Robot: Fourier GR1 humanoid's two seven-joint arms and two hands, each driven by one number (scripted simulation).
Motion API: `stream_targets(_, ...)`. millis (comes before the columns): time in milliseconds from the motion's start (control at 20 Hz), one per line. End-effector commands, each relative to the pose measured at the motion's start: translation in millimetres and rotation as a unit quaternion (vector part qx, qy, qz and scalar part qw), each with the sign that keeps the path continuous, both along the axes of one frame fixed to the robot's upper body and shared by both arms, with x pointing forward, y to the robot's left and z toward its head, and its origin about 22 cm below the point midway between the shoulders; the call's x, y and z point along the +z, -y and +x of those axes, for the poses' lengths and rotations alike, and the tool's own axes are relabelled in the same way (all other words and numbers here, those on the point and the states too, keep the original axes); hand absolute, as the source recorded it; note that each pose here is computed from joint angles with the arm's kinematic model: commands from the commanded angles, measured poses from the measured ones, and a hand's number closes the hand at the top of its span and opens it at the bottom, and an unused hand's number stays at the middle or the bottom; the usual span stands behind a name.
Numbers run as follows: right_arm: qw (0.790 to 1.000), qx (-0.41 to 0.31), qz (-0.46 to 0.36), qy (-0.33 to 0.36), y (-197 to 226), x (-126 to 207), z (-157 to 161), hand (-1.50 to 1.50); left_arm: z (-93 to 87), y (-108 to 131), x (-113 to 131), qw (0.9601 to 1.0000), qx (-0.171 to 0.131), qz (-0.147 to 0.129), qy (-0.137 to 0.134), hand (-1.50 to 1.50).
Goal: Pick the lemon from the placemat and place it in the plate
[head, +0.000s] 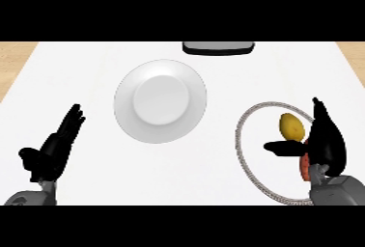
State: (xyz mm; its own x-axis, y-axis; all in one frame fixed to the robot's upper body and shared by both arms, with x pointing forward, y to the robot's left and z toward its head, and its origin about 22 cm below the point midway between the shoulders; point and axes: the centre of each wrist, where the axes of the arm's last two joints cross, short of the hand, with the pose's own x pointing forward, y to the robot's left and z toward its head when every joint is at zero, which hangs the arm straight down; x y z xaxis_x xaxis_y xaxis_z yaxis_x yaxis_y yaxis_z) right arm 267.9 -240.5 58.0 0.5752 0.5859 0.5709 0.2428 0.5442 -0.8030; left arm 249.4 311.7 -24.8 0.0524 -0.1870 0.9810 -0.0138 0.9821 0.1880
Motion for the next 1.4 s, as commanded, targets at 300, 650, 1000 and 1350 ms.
stream_targets(300, 0.991, -0.036, -0.022, -0.127, 14.8, 13.4, 11.3, -1.5, 1.9, 6.0, 14.6, 1.0, -0.008, 0.0, 0.002, 0.0)
stream_targets(650, 0.989, -0.031, -0.001, -0.146, 12.5, -6.6, 27.3, -1.5, 10.8, 20.0, 8.7, 1.0, -0.003, 0.008, -0.002, 0.0)
stream_targets(1000, 0.984, -0.043, -0.023, -0.17, 36.0, -25.1, 30.9, -1.5, 25.1, 13.0, 13.8, 0.9999, -0.008, 0.0, -0.01, 0.0)
stream_targets(1350, 0.986, -0.031, -0.016, -0.161, 32.4, -77.3, 43.2, -1.5, 15.7, 6.4, -12.2, 1.0, -0.004, -0.004, 0.004, 0.0)
